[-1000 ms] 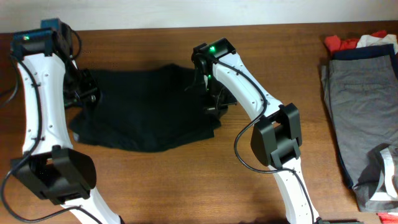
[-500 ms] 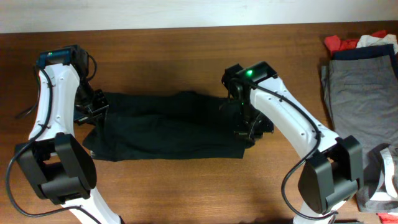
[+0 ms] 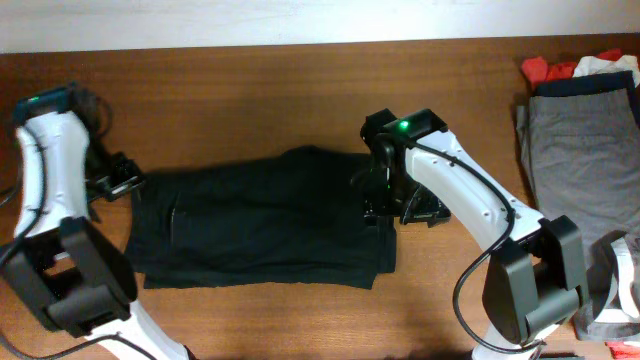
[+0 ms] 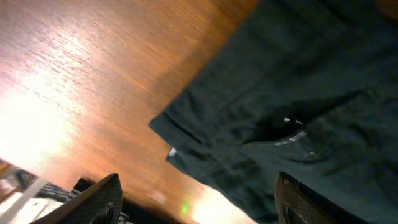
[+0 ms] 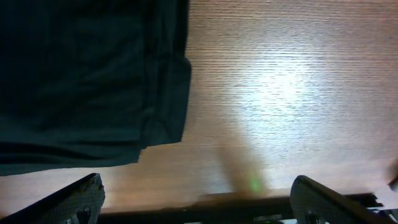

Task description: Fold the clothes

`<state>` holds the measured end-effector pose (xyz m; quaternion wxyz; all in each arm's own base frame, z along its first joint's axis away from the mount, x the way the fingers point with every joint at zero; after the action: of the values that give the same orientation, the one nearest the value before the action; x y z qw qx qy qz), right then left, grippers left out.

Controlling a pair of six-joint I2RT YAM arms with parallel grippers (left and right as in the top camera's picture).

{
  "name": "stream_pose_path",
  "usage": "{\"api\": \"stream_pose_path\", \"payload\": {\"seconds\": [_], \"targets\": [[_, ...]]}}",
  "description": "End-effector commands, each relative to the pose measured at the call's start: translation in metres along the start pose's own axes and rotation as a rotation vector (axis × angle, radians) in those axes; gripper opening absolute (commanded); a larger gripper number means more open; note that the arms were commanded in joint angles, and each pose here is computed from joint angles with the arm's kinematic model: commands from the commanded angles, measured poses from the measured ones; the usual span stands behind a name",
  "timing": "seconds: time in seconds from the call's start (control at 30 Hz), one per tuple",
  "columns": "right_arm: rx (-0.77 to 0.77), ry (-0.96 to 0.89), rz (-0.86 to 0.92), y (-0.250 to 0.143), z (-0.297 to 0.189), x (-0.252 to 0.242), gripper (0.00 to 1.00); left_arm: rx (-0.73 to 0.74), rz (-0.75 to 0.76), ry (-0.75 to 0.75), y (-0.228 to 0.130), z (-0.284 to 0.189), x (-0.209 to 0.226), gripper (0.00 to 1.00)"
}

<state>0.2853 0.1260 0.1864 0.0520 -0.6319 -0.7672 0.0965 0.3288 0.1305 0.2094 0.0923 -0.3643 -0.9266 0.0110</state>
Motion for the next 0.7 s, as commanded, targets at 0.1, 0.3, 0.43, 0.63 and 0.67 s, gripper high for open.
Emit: {"api": "stream_pose_path", "payload": {"seconds": [0.1,0.3,0.43,0.63,0.67], "targets": [[-0.033,0.036,0.005,0.005,-0.010,-0.031,0.99,0.235,0.153,-0.211,0.030,0.062,0.011,0.81],[-0.052,0.042,0.006,0.009,-0.010,-0.039,0.99,0.315,0.255,-0.232,0.041,0.108,-0.003,0.86],[-0.052,0.041,-0.022,0.009,-0.010,-0.039,0.99,0.283,0.300,-0.232,0.046,0.126,-0.007,0.86],[-0.091,0.045,-0.021,0.015,-0.010,-0.038,0.99,0.424,0.380,-0.257,0.003,0.139,-0.041,0.00],[-0.097,0.045,-0.021,0.016,-0.010,-0.038,0.99,0.432,0.357,-0.235,0.003,0.137,-0.039,0.00]]}}
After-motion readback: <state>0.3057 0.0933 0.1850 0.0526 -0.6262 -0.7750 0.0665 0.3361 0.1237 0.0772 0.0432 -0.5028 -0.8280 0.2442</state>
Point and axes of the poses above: each gripper's point midway between its finger pads, its own z axis out along the fingers, its own x axis along the line the jaws close on, y = z × x, the point moved 9 cm from there along -z, back along the fingers, and after that the axes turned 11 degrees about -z, right-handed, at the moved point
